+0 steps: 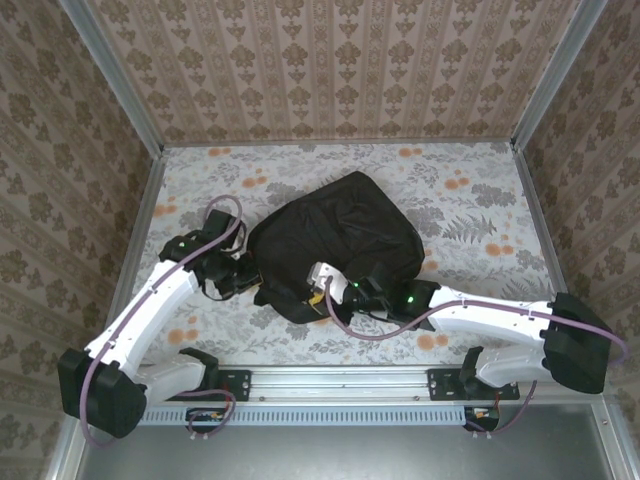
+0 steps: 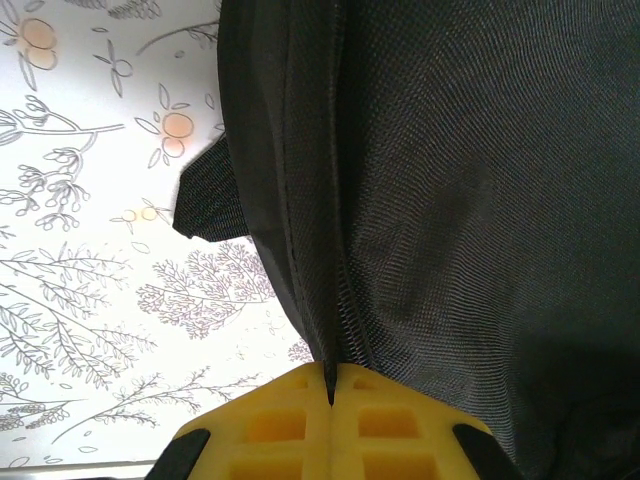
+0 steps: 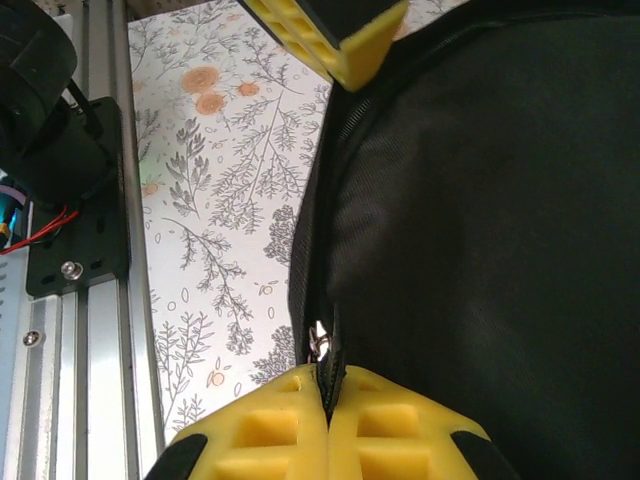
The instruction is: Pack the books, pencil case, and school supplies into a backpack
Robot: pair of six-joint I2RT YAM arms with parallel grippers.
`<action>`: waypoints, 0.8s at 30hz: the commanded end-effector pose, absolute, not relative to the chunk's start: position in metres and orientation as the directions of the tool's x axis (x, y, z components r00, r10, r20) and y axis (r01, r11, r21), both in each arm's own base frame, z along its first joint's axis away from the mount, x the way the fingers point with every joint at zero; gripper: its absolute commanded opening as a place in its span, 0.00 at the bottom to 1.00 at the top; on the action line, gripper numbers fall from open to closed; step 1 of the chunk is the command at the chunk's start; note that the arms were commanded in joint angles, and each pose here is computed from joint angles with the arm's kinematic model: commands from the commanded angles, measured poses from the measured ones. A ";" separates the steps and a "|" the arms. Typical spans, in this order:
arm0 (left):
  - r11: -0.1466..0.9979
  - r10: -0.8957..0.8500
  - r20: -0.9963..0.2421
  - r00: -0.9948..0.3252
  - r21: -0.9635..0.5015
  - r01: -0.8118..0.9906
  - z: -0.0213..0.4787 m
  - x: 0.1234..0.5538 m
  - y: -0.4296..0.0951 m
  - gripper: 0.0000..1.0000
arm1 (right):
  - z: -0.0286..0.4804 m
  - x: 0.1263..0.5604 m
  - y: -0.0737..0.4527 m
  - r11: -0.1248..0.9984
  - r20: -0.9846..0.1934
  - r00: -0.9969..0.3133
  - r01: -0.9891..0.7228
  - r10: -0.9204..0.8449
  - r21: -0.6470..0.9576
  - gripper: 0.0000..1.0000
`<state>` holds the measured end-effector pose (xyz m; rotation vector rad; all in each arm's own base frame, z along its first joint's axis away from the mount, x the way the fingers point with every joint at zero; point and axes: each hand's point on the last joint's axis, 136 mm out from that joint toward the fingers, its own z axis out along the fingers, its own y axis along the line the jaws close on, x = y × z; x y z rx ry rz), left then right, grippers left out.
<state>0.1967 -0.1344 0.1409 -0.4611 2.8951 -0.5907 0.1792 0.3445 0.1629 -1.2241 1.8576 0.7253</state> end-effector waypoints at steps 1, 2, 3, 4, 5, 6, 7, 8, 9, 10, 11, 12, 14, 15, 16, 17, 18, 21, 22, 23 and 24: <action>0.902 -0.313 -0.106 -0.944 -0.344 -0.260 0.141 0.189 -0.116 0.00 | 0.168 0.180 0.334 0.376 -0.856 -0.219 -0.926 -0.468 0.031 0.00; 0.902 -0.313 -0.106 -0.944 -0.343 -0.261 0.142 0.189 -0.115 0.00 | 0.167 0.181 0.332 0.384 -0.855 -0.226 -0.923 -0.467 0.034 0.00; 0.903 -0.313 -0.108 -0.944 -0.341 -0.260 0.142 0.189 -0.114 0.00 | 0.166 0.183 0.330 0.392 -0.854 -0.232 -0.919 -0.465 0.036 0.00; 0.904 -0.312 -0.110 -0.944 -0.340 -0.260 0.142 0.189 -0.113 0.00 | 0.165 0.184 0.328 0.400 -0.855 -0.235 -0.916 -0.462 0.036 0.00; 0.905 -0.312 -0.111 -0.944 -0.338 -0.260 0.141 0.189 -0.112 0.00 | 0.165 0.185 0.325 0.408 -0.856 -0.238 -0.912 -0.459 0.035 0.00; 0.905 -0.313 -0.110 -0.943 -0.334 -0.262 0.141 0.188 -0.111 0.00 | 0.165 0.186 0.323 0.416 -0.857 -0.242 -0.908 -0.456 0.035 0.00; 0.907 -0.312 -0.112 -0.943 -0.332 -0.260 0.140 0.188 -0.110 0.00 | 0.164 0.187 0.320 0.426 -0.857 -0.245 -0.904 -0.453 0.033 0.00; 0.907 -0.313 -0.113 -0.943 -0.330 -0.262 0.140 0.187 -0.109 0.00 | 0.163 0.189 0.318 0.438 -0.856 -0.250 -0.899 -0.452 0.031 0.00; 0.907 -0.313 -0.113 -0.943 -0.329 -0.261 0.140 0.187 -0.108 0.00 | 0.162 0.190 0.315 0.450 -0.855 -0.255 -0.893 -0.452 0.029 0.00; 0.907 -0.315 -0.114 -0.942 -0.329 -0.263 0.140 0.187 -0.107 0.00 | 0.161 0.191 0.311 0.462 -0.854 -0.261 -0.886 -0.450 0.027 0.00; 0.906 -0.316 -0.115 -0.942 -0.330 -0.264 0.140 0.187 -0.106 0.00 | 0.161 0.193 0.308 0.474 -0.853 -0.265 -0.880 -0.449 0.024 0.00; 0.905 -0.316 -0.114 -0.942 -0.333 -0.264 0.140 0.187 -0.106 0.00 | 0.159 0.194 0.305 0.486 -0.851 -0.270 -0.874 -0.450 0.021 0.00; 0.904 -0.320 -0.116 -0.940 -0.335 -0.266 0.140 0.187 -0.105 0.00 | 0.158 0.196 0.298 0.510 -0.853 -0.283 -0.860 -0.439 0.022 0.00; 0.903 -0.321 -0.114 -0.940 -0.337 -0.267 0.140 0.186 -0.105 0.00 | 0.159 0.197 0.294 0.525 -0.856 -0.289 -0.851 -0.430 0.023 0.00; 0.901 -0.322 -0.112 -0.940 -0.339 -0.269 0.140 0.186 -0.105 0.00 | 0.158 0.199 0.289 0.544 -0.858 -0.295 -0.839 -0.421 0.022 0.00; 0.901 -0.321 -0.110 -0.941 -0.341 -0.267 0.139 0.186 -0.106 0.00 | 0.159 0.200 0.285 0.559 -0.861 -0.302 -0.829 -0.410 0.025 0.00; 0.901 -0.320 -0.109 -0.941 -0.343 -0.267 0.139 0.186 -0.106 0.00 | 0.158 0.202 0.280 0.576 -0.863 -0.309 -0.817 -0.399 0.026 0.00; 0.899 -0.314 -0.113 -0.943 -0.356 -0.256 0.140 0.187 -0.109 0.00 | 0.157 0.205 0.272 0.606 -0.867 -0.327 -0.795 -0.377 0.036 0.00; 0.902 -0.304 -0.120 -0.945 -0.354 -0.245 0.140 0.187 -0.111 0.00 | 0.156 0.204 0.271 0.607 -0.867 -0.327 -0.794 -0.377 0.035 0.00; 0.906 -0.294 -0.126 -0.947 -0.354 -0.234 0.141 0.188 -0.112 0.00 | 0.156 0.205 0.270 0.611 -0.866 -0.328 -0.791 -0.376 0.034 0.00; 0.910 -0.276 -0.134 -0.952 -0.357 -0.214 0.143 0.188 -0.114 0.00 | 0.157 0.205 0.270 0.615 -0.866 -0.332 -0.787 -0.374 0.036 0.00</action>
